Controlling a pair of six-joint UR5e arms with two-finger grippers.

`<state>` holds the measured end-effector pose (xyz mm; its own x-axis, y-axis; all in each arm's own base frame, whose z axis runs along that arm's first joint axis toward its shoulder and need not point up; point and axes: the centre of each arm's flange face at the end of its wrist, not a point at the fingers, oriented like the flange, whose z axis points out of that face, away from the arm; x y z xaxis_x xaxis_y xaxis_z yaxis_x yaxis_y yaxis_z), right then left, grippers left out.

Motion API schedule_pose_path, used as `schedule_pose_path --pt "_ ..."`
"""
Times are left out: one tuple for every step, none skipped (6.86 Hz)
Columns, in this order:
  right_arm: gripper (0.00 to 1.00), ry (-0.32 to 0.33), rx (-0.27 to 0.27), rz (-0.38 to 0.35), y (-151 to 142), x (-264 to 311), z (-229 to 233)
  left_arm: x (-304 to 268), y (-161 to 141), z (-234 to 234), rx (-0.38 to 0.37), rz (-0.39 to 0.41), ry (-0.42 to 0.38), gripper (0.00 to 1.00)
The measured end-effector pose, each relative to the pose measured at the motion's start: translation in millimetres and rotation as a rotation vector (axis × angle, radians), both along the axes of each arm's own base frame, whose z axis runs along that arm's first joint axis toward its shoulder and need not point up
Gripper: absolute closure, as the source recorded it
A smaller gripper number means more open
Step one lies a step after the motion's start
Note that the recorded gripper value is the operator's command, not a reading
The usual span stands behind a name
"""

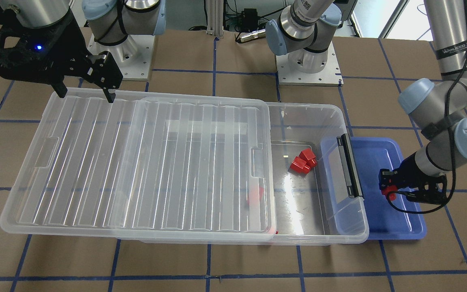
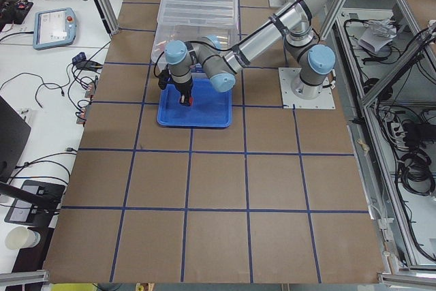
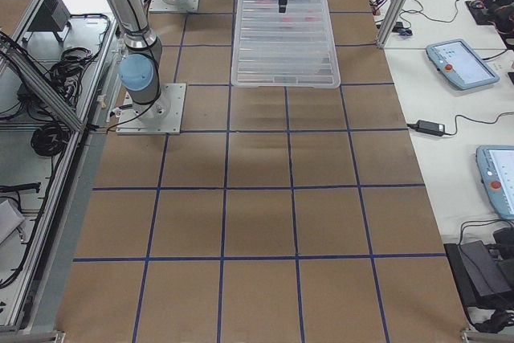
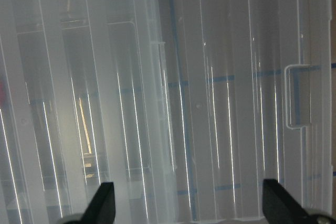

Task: Place red block in blue tray from box

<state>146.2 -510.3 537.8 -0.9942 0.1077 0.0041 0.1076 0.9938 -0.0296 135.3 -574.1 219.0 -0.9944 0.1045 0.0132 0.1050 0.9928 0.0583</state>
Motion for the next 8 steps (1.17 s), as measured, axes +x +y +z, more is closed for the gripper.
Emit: schedule_pose_path --pt "0.00 0.000 0.001 0.000 -0.4 0.1 -0.6 -2.7 5.9 -11.6 0.007 0.002 0.004 0.04" --pt "0.00 -0.001 0.002 0.000 -0.4 0.1 -0.7 -3.4 7.7 -16.8 0.013 0.004 0.006 0.00" --pt "0.00 -0.001 0.002 0.000 -0.3 0.3 -0.7 -3.3 6.9 -12.7 0.009 0.008 -0.001 0.00" --pt "0.00 -0.001 0.003 0.000 -0.2 0.4 -0.7 -4.4 4.5 1.3 0.005 0.013 -0.011 0.00" --pt "0.00 0.003 0.003 0.000 -0.5 -1.2 -0.8 -4.5 -2.1 27.3 0.020 0.019 -0.008 0.00" --pt "0.00 0.009 0.004 -0.005 -2.0 -6.9 -0.7 -4.7 -12.3 63.8 0.050 0.030 0.003 0.00" --pt "0.00 0.012 0.008 -0.020 -5.2 -20.1 -0.1 -14.3 -23.7 107.4 0.085 0.051 0.012 0.00" --pt "0.00 0.015 0.017 -0.046 -8.5 -43.5 2.0 -47.1 -32.6 150.8 0.112 0.099 0.008 0.00"
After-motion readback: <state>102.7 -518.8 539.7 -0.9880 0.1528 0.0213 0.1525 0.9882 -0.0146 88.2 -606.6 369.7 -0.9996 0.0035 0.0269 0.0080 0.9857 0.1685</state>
